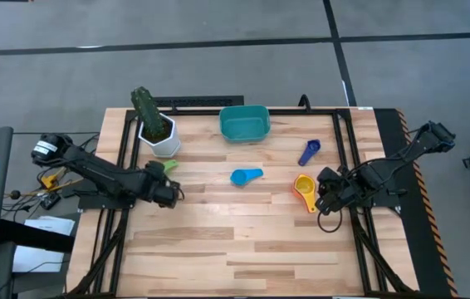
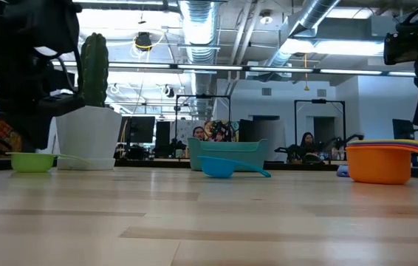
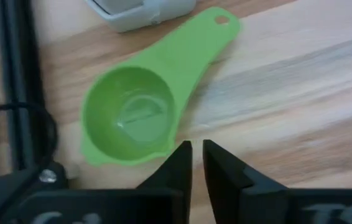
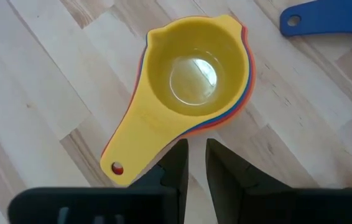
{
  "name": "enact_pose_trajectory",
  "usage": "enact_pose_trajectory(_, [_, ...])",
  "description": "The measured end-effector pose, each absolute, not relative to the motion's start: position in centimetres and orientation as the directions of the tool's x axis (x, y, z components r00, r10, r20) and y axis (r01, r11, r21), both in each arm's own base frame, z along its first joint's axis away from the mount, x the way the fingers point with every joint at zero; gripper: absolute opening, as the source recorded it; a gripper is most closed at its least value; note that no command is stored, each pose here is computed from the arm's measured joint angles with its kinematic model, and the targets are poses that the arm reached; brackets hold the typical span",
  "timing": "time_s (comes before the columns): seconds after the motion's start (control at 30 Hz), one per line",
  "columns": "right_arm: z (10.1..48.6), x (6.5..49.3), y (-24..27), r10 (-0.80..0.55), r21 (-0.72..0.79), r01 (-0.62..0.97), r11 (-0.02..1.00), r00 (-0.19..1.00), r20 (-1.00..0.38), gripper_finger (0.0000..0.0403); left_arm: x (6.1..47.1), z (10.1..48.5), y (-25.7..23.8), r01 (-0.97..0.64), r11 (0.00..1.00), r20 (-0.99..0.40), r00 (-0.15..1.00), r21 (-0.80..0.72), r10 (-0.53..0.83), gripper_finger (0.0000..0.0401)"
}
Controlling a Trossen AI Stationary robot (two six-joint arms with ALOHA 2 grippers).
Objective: Nest measuring cups in basket
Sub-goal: Stack the green measuring cup into the yellow measuring cup
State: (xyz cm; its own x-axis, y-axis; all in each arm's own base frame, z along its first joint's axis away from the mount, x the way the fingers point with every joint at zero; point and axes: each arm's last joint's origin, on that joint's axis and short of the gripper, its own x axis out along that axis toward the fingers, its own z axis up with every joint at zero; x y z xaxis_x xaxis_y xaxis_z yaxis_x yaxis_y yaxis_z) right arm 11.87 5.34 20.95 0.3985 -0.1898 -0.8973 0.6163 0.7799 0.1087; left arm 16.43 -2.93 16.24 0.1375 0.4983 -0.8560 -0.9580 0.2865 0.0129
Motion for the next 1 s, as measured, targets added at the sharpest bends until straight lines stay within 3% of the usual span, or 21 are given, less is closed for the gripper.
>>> enact_pose_trajectory(0.27, [21.0, 11.9, 5.6, -0.175, 0.131, 0.607, 0.784, 0.417, -0.892, 0.0082, 16.6, 16.2, -1.7, -0.948, 0.308, -0.868, 0.091, 0.074, 0.488, 0.0137])
enact_pose_trajectory(0.37, [21.0, 11.9, 5.8, -0.169, 0.136, 0.605, 0.784, 0.419, -0.892, 0.0082, 16.6, 16.2, -1.2, -0.94, 0.325, -0.868, 0.076, 0.101, 0.49, 0.0156])
enact_pose_trajectory(0.5, [21.0, 11.8, 6.0, -0.163, 0.142, 0.603, 0.785, 0.422, -0.892, 0.0082, 16.7, 16.2, -0.7, -0.931, 0.343, -0.868, 0.066, 0.123, 0.491, 0.0145])
enact_pose_trajectory(0.77, [21.0, 11.6, 6.2, -0.155, 0.15, 0.599, 0.786, 0.427, -0.891, 0.0082, 16.8, 16.1, -0.4, -0.918, 0.375, -0.886, 0.06, 0.132, 0.46, 0.0075])
enact_pose_trajectory(1.0, [21.0, 11.6, 6.2, -0.157, 0.15, 0.599, 0.787, 0.428, -0.89, 0.0082, 16.1, 14.6, -0.4, -0.904, 0.404, -0.897, 0.056, 0.141, 0.438, 0.0071])
